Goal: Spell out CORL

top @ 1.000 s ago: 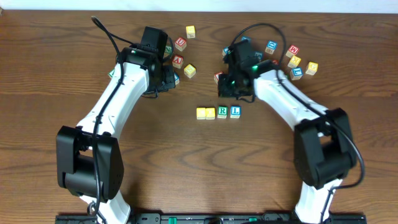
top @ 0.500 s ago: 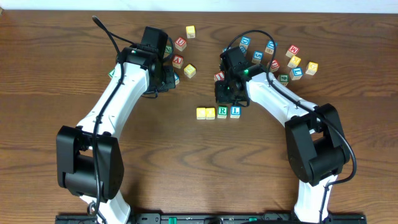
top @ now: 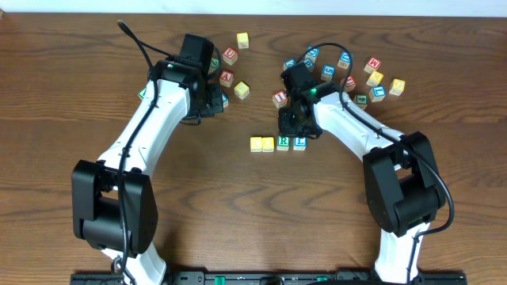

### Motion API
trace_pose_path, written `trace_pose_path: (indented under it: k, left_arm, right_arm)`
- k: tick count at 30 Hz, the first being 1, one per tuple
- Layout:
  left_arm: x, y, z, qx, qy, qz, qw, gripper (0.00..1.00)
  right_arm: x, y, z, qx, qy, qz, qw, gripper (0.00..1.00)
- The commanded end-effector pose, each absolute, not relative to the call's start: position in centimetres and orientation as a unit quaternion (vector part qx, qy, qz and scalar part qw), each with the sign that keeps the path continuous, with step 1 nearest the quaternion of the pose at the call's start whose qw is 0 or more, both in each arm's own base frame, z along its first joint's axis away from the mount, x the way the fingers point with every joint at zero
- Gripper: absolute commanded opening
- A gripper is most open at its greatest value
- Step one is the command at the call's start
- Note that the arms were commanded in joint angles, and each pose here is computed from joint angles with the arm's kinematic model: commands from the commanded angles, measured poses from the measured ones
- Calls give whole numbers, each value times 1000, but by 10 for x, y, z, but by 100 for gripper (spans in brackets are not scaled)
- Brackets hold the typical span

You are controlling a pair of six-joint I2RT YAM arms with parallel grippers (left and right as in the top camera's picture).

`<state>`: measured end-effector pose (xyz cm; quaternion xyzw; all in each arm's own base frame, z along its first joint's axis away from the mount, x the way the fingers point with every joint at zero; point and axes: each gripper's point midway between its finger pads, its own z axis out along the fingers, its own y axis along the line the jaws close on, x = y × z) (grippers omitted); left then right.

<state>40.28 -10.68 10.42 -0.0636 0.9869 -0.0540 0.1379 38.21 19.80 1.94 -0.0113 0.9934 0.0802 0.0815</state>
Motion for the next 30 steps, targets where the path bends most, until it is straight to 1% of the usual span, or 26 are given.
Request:
trace_pose_path:
  k: [1, 8, 22, 25, 30]
  left_arm:
    - [408, -105, 115, -61, 985, -50, 154, 8]
    - [408, -105, 115, -61, 985, -50, 153, 8]
    - [408, -105, 115, -61, 985, -50, 153, 7]
    - [408, -105, 115, -61, 985, -50, 153, 7]
    - [408, -105, 115, -61, 985, -50, 153, 8]
  right_arm:
    - [379, 200, 17, -10, 994, 73, 81, 1]
    - [376, 217, 18, -65, 991, 77, 92, 1]
    - [378, 222, 20, -70, 989, 78, 101, 1]
    - [386, 220, 26, -64, 988, 82, 112, 1]
    - [394, 213, 53, -57, 985, 90, 134, 1]
